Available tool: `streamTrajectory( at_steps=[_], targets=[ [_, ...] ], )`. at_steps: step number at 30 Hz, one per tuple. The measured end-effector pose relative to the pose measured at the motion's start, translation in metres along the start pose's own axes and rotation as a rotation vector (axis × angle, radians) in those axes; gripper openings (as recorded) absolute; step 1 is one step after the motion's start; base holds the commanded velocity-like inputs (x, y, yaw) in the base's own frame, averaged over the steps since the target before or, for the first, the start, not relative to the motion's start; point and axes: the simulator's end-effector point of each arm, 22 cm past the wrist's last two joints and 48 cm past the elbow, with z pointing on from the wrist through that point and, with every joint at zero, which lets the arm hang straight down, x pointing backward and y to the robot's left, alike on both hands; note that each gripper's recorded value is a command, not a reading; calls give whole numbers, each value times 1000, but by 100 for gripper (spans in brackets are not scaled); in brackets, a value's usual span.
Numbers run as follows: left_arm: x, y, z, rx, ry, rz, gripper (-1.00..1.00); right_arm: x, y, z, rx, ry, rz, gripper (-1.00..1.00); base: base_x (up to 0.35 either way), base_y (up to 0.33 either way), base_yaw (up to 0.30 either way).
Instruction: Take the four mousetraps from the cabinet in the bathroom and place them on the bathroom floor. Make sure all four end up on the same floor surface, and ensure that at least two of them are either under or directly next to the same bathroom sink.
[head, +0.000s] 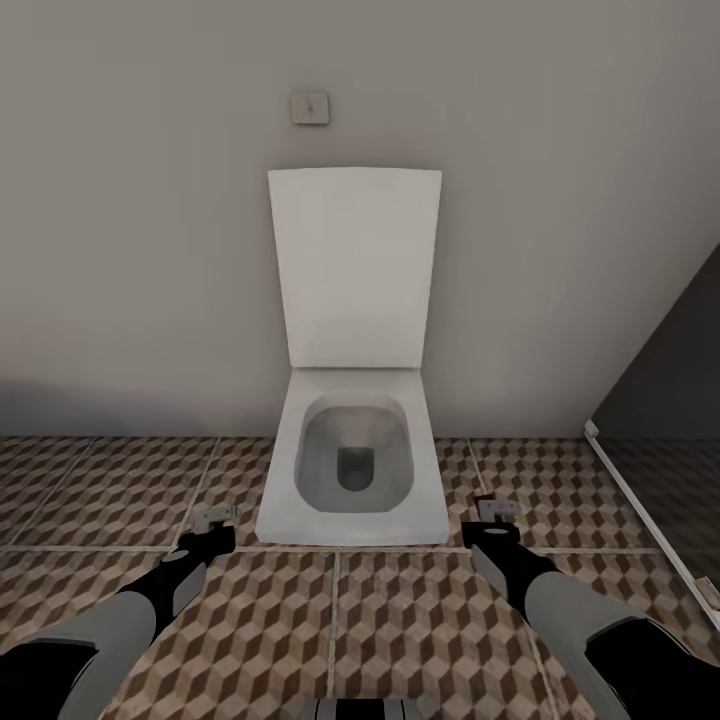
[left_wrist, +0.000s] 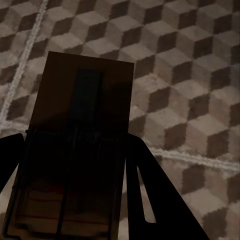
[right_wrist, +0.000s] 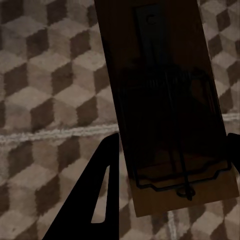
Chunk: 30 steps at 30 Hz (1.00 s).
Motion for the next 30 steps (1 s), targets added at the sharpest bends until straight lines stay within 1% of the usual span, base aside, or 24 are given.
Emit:
streamTrajectory(
  at_steps=[6, 11, 17, 25, 30],
  targets=[
    [0, -1, 0, 3, 1, 0, -100, -1, -12, -1, 63, -1, 2, -100, 0, 0, 0],
    [0, -1, 0, 4, 1, 0, -100, -1, -17, -2, 89, -3, 2, -100, 0, 0, 0],
    [0, -1, 0, 3, 1, -1, -100, -2, -18, -2, 91, -4, 1, -100, 0, 4, 0],
    [0, -1, 0, 2, 0, -1, -100, -3, -22, -1, 95, -8, 2, -100, 0, 119, 0],
    [0, -1, 0, 3, -1, -1, -100, -3, -22, -1, 95, -8, 2, -100, 0, 46, 0]
  ],
)
